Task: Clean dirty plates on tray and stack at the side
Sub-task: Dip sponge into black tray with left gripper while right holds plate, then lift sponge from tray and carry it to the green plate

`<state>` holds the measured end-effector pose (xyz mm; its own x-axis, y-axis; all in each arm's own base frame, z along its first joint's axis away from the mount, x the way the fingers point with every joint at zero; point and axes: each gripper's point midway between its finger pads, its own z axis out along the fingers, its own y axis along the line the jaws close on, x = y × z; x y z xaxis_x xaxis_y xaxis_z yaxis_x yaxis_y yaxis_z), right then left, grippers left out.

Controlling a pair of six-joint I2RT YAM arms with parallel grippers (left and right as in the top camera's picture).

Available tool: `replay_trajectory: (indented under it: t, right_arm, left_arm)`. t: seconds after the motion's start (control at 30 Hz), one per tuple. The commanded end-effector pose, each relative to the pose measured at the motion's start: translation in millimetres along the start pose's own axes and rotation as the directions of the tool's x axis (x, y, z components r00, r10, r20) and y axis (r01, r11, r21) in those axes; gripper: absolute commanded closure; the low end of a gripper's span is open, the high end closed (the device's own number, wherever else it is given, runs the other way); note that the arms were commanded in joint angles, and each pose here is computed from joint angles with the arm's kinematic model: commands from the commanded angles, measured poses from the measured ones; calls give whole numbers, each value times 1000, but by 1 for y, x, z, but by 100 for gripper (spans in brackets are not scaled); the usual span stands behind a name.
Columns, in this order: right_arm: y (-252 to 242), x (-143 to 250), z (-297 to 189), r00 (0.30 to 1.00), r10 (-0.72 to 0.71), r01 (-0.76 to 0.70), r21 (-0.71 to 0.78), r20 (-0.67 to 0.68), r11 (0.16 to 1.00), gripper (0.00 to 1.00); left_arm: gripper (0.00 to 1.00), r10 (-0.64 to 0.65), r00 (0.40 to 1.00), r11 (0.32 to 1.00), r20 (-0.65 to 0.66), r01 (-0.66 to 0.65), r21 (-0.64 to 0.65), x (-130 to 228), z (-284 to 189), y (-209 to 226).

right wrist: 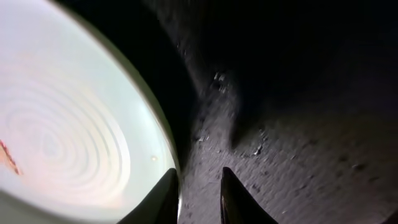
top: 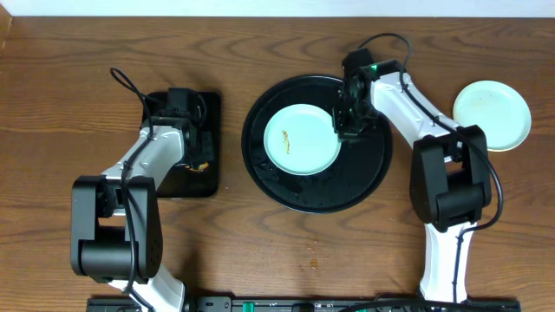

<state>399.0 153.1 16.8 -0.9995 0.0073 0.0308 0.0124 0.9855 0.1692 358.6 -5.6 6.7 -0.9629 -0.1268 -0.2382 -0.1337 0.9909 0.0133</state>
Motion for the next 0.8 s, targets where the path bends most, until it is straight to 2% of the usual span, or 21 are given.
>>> replay_trajectory:
  t: [0.0,0.2,0.27,0.47,0.77]
  right_arm:
    - [-5,-4,0,998,-34,31,61,51,998,82]
    - [5,-4,16,995,-65,61,52,78,997,84]
    - [5,-3,19,995,-68,64,55,79,996,99]
    - [-1,-3,15,997,-21,16,66,80,998,99]
    - [-7,3,14,996,73,-76,65,58,995,99]
  left_arm:
    - [92,0,1000,1000,29,1,-7,-6,-9,2]
    - [91,1,1000,1000,14,0,-10,-3,-9,3]
    - [92,1,1000,1000,14,0,-10,-3,-9,3]
    - [92,41,998,999,47,-41,-6,-10,-15,2]
    - [92,35,955,999,296,-44,24,-50,-84,-1]
